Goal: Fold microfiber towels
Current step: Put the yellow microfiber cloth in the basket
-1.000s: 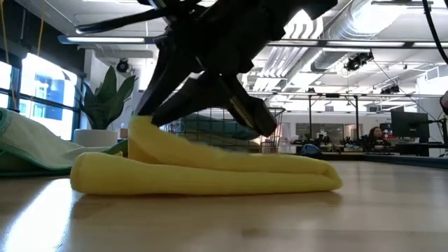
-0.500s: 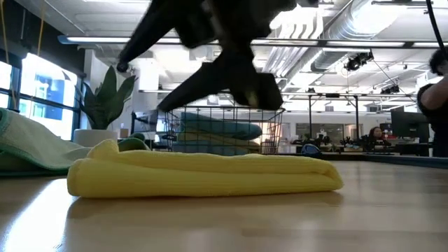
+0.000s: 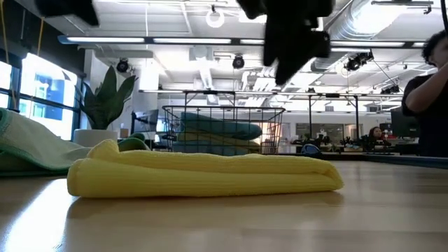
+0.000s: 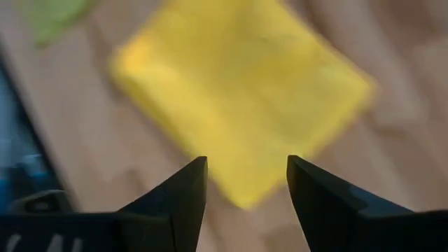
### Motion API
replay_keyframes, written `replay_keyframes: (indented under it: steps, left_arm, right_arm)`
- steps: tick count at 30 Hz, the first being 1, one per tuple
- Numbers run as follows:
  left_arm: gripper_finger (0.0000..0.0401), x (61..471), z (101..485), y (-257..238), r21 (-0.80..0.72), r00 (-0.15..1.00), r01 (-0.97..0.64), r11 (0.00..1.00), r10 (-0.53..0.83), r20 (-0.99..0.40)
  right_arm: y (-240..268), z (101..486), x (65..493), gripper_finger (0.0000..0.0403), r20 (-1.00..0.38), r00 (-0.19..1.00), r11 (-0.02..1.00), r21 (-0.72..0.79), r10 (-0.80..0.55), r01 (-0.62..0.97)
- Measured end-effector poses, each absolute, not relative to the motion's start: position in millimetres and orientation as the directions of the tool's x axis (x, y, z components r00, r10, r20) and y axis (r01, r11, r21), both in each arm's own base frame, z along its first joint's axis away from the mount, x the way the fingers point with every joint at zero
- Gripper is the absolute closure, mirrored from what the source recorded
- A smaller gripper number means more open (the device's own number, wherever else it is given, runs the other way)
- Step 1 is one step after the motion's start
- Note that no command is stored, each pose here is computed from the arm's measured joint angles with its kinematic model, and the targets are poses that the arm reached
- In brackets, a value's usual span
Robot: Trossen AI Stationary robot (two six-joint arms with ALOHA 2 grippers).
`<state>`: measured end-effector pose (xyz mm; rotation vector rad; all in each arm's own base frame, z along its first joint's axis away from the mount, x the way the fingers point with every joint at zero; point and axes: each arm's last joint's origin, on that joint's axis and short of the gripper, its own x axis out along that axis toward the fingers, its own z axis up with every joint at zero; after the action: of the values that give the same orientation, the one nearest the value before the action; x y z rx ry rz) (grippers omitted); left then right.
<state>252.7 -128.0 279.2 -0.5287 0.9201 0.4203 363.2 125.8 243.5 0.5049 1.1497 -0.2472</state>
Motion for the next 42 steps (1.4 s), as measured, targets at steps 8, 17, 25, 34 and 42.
replay_keyframes:
  steps: [8, 17, 25, 34, 42]
  left_arm:
    - [0.0236, 254, 226, -121, -0.317, 0.559, -0.551, 0.772, 0.059, -0.827]
    - [0.0236, 271, 180, -99, -0.393, 0.7, -0.468, 0.791, 0.061, -0.712]
    - [0.0236, 291, 147, -95, -0.326, 0.693, -0.379, 0.866, 0.032, -0.72]
    - [0.0236, 304, 106, -94, -0.301, 0.637, -0.393, 0.869, 0.021, -0.771]
    - [0.0236, 308, 102, -93, -0.335, 0.659, -0.416, 0.845, 0.026, -0.752]
  right_arm:
    - [104, 255, 334, 0.0213, -0.952, 0.263, 0.849, 0.005, -0.158, 0.529]
    - [81, 198, 324, 0.0213, -0.986, 0.155, 0.771, 0.046, -0.069, 0.636]
    - [90, 159, 320, 0.0213, -0.96, 0.267, 0.678, 0.25, 0.082, 0.691]
    - [102, 142, 321, 0.0213, -0.887, 0.442, 0.677, 0.407, 0.132, 0.613]
    - [95, 126, 309, 0.0213, -0.828, 0.519, 0.612, 0.526, 0.21, 0.591]
